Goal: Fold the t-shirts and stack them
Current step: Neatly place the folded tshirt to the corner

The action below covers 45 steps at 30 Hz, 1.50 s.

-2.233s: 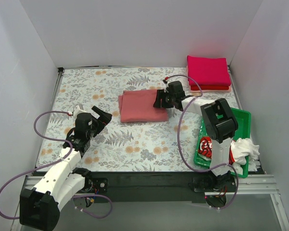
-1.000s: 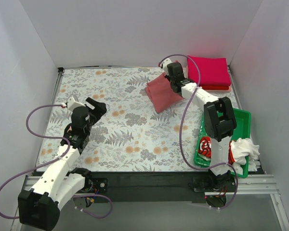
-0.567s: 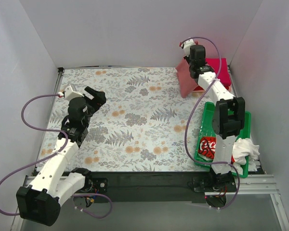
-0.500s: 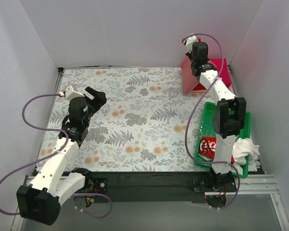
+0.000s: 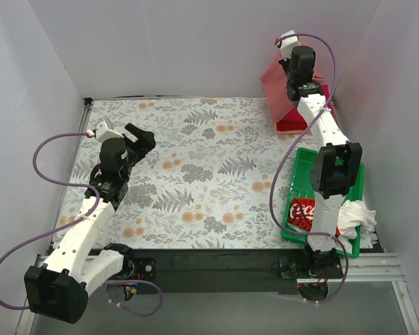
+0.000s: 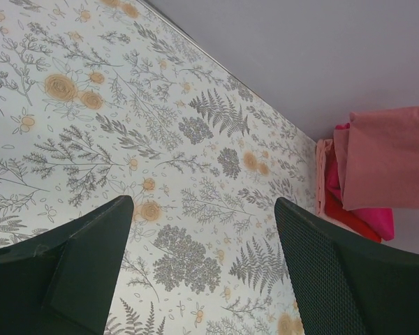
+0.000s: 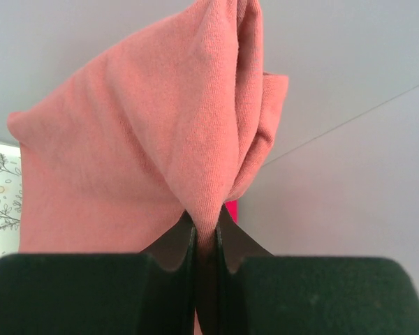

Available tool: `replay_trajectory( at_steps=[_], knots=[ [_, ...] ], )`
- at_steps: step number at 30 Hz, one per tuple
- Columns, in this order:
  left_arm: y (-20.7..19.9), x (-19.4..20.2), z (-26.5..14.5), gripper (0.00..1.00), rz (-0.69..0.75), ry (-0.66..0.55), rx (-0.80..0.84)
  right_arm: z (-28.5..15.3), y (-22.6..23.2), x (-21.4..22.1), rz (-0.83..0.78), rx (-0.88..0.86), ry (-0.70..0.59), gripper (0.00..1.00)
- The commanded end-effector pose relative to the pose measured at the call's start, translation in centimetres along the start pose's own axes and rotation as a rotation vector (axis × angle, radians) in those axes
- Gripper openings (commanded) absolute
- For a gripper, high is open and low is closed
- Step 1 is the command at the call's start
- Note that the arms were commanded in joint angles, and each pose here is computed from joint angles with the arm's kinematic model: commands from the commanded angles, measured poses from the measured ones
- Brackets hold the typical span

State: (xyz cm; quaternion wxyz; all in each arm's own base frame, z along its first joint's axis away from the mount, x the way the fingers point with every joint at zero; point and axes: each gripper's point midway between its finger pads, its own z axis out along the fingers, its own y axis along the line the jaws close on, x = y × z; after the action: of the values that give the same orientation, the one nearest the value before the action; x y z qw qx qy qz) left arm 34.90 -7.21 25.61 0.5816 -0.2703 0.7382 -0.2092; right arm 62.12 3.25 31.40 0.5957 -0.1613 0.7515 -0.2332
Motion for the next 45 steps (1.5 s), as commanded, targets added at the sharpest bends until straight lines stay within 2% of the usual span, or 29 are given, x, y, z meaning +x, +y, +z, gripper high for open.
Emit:
replay_trajectory(
  at_steps=[1, 12, 28, 31, 34, 36, 38, 40, 42, 45],
  knots=[
    [-1.6, -1.5, -0.3, 0.82, 0.009, -0.027, 0.042, -1.5, -4.1, -5.4, 0.068, 0.083, -0.146, 0.01],
    [-1.4, -1.4, 0.1, 0.82, 0.022, -0.027, 0.031, 1.4, -5.0, -1.6, 0.069, 0.129, -0.086, 0.01],
    [-1.3, 0.0, 1.8, 0.83, 0.042, 0.030, 0.014, 6.7, -5.6, 9.4, 0.103, 0.183, 0.078, 0.01],
    [-1.5, 0.3, 1.8, 0.85, 0.045, 0.044, 0.025, 7.1, -6.8, 11.6, 0.113, 0.216, 0.118, 0.07],
    [-1.7, 0.5, 2.1, 0.85, 0.048, 0.056, 0.034, 7.5, -7.1, 12.7, 0.129, 0.229, 0.133, 0.19],
    [-1.5, 0.6, 2.2, 0.85, 0.052, 0.055, 0.027, 7.6, -7.3, 13.3, 0.151, 0.235, 0.139, 0.46],
    [-1.3, 0.8, 2.4, 0.86, 0.059, 0.060, 0.018, 7.6, -7.2, 13.7, 0.173, 0.234, 0.144, 0.62],
    [-1.4, 0.8, 2.4, 0.88, 0.071, 0.064, 0.025, 7.5, -7.2, 13.9, 0.201, 0.239, 0.147, 0.72],
    [-1.3, 0.9, 2.4, 0.89, 0.081, 0.066, 0.024, 7.0, -7.4, 12.9, 0.228, 0.230, 0.126, 0.98],
    [-1.1, 0.7, 2.2, 0.91, 0.091, 0.057, 0.019, 5.7, -7.5, 11.1, 0.285, 0.190, 0.082, 0.98]
  ],
)
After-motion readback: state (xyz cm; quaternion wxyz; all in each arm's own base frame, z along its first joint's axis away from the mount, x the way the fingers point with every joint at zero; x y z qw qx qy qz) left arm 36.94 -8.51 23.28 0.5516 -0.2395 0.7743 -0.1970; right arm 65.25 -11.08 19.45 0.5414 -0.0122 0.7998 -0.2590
